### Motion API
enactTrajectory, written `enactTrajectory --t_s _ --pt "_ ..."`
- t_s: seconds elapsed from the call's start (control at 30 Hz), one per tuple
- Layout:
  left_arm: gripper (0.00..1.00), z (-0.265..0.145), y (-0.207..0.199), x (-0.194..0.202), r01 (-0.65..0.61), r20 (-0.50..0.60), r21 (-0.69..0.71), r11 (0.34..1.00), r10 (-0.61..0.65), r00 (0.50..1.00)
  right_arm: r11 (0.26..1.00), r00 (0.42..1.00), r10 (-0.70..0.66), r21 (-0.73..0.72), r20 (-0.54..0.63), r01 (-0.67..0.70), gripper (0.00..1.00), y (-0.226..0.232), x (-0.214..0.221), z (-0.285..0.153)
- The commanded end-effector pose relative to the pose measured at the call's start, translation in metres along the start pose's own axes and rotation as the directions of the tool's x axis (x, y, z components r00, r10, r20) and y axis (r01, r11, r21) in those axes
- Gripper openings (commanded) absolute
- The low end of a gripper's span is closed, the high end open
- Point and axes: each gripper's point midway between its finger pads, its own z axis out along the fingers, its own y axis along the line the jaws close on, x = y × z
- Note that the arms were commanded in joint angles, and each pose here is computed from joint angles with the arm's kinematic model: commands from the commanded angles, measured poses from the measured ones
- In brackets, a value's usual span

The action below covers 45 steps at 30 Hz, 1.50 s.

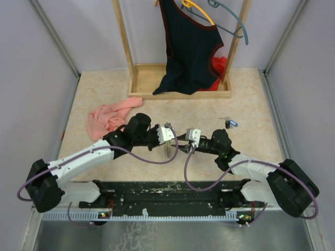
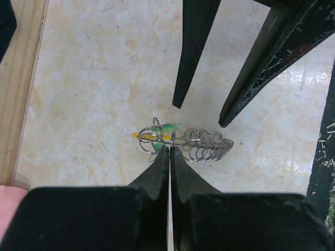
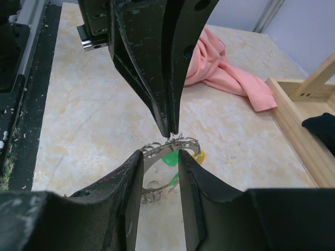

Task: Put the keys on the keyring

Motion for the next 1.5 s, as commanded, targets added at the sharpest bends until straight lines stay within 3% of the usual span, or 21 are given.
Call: enactTrajectory --t_s 0.0,0.97,1.07,1.13,1.2,1.47 --pt "0.01 -0.008 0.001 -0.021 -0.053 0.056 0.013 0.999 0.052 0.997 0.996 0.995 -0.082 0.022 0.047 0.081 0.32 -0.013 -0.013 0.005" --pt "0.01 -0.003 -0.015 -0.023 -0.072 0.086 0.077 0.994 0.066 0.994 0.996 0.993 -0.084 -0.009 0.08 0.085 0.16 -0.016 -0.015 0.017" --pt "0.01 -0.002 -0.016 -0.023 -0.071 0.087 0.085 0.994 0.064 0.994 0.997 0.994 -0.081 -0.011 0.079 0.082 0.1 -0.015 -0.014 0.018" --pt "0.01 -0.002 -0.017 -0.023 -0.075 0.09 0.088 0.993 0.067 0.994 0.997 0.994 -0.077 -0.013 0.079 0.078 0.01 -0.015 -0.014 0.018" --pt "0.01 -0.003 -0.018 -0.022 -0.087 0.092 0.088 0.992 0.079 0.993 0.997 0.994 -0.075 -0.01 0.081 0.077 0.0 -0.015 -0.014 0.017" --pt "0.24 -0.007 -0.019 -0.015 -0.096 0.101 0.059 0.994 0.09 0.991 0.997 0.993 -0.068 -0.016 0.096 0.07 0.0 -0.012 -0.016 0.017"
